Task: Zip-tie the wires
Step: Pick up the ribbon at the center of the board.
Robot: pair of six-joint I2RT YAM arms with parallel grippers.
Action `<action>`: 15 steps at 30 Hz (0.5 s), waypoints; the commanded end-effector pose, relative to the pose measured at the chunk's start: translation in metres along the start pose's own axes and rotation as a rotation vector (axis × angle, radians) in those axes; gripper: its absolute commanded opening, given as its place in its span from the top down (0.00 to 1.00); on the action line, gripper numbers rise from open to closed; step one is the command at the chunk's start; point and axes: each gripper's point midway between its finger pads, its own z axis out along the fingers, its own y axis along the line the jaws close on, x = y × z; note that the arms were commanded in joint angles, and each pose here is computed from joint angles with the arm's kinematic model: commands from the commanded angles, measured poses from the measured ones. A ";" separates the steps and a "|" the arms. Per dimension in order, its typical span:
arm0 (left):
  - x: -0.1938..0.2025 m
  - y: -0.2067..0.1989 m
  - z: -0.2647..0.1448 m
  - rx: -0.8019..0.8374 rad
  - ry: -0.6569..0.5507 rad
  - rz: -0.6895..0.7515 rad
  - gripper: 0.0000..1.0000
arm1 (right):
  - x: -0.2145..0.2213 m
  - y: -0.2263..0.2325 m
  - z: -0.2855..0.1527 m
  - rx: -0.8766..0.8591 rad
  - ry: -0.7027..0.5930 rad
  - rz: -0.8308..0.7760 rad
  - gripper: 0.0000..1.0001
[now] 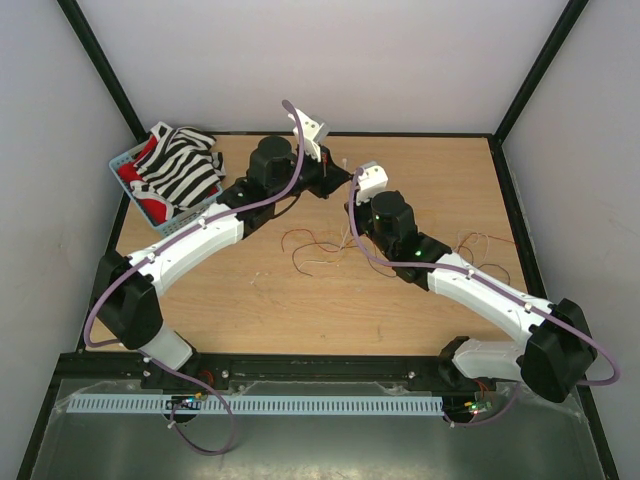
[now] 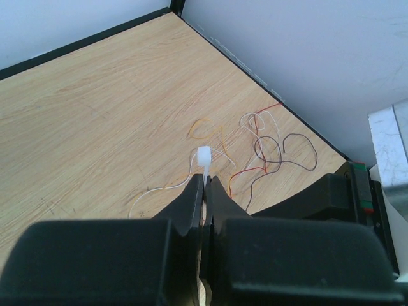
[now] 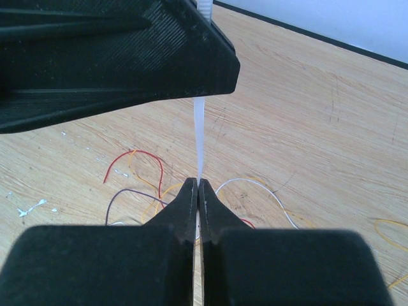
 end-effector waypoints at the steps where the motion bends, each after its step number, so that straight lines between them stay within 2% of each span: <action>1: -0.014 -0.006 0.001 0.022 -0.037 0.025 1.00 | -0.007 0.001 -0.001 0.004 -0.022 0.016 0.88; 5: -0.011 -0.001 0.000 0.038 -0.026 -0.007 1.00 | -0.008 0.002 -0.006 -0.007 -0.036 0.023 0.66; 9: -0.008 0.006 -0.003 0.061 -0.009 -0.038 1.00 | -0.006 0.001 -0.012 -0.014 -0.039 0.018 0.52; 15: -0.006 0.028 -0.009 0.144 0.030 -0.082 1.00 | 0.001 -0.007 -0.030 -0.006 -0.018 0.003 0.39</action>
